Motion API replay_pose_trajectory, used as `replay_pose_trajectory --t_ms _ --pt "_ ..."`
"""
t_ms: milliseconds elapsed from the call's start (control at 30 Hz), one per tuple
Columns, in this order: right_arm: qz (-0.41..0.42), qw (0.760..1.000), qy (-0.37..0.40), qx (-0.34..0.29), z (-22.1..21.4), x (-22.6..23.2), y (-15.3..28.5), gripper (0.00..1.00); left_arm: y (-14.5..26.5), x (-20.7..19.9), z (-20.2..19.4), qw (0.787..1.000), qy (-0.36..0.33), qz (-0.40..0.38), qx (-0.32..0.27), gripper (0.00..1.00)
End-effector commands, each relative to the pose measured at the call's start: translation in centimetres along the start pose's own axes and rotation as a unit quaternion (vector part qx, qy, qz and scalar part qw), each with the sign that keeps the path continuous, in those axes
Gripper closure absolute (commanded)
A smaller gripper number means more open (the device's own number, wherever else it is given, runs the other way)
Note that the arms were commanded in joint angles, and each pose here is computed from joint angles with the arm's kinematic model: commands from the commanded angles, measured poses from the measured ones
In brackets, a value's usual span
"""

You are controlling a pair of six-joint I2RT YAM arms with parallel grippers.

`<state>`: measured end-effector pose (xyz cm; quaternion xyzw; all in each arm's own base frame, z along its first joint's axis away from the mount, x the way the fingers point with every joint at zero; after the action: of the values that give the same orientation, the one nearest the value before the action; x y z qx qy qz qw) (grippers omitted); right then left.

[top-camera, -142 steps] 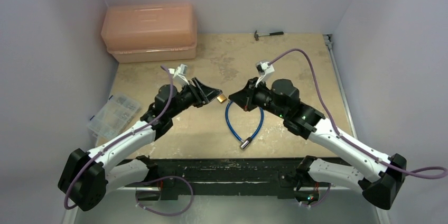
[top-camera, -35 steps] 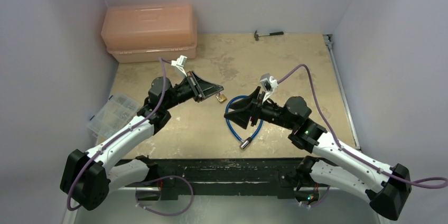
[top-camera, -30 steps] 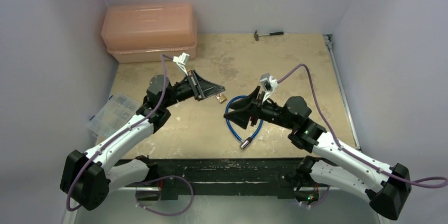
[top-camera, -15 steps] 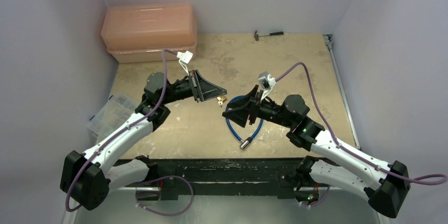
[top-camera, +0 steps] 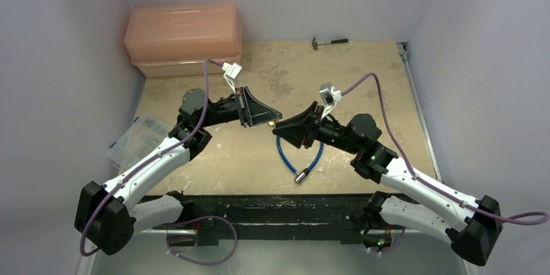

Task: Unlock with the key

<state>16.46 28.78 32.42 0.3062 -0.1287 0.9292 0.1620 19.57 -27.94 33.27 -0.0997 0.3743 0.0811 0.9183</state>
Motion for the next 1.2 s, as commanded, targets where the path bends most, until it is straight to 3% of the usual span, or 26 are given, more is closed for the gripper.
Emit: replay_pose_trajectory --t_ms 0,433,700,1000,1167 --pt "0.018 0.999 0.007 -0.037 2.4 1.4 -0.6 0.66 -0.3 -2.2 1.6 0.998 -0.043 -0.036 -0.015 1.0" --pt "0.019 0.999 0.0 -0.037 1.9 1.0 -0.7 1.0 -0.4 -2.2 1.6 0.998 -0.041 -0.035 -0.018 1.0" --pt "0.011 0.999 -0.003 -0.04 1.6 0.6 -0.4 1.0 -0.3 -1.6 1.7 0.999 -0.041 -0.012 -0.027 1.0" --pt "-0.022 1.0 -0.008 -0.02 0.5 -0.3 0.9 1.0 0.0 -0.6 2.2 0.994 -0.089 0.061 0.004 0.56" --pt "-0.056 0.998 -0.009 -0.009 -0.2 -1.2 1.9 1.0 0.1 0.8 1.7 0.992 -0.079 0.097 0.021 0.43"
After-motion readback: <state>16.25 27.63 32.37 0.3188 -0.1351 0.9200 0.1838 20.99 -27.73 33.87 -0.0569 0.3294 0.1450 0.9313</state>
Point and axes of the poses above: each gripper's point midway between its finger pads, its own y axis back along the fingers, its own x axis along the line the jaws close on, z = x × y, the point moved 2 cm from there along y, back along the fingers, and after that the axes turned 8 degrees about -y, right-handed, at the moved point
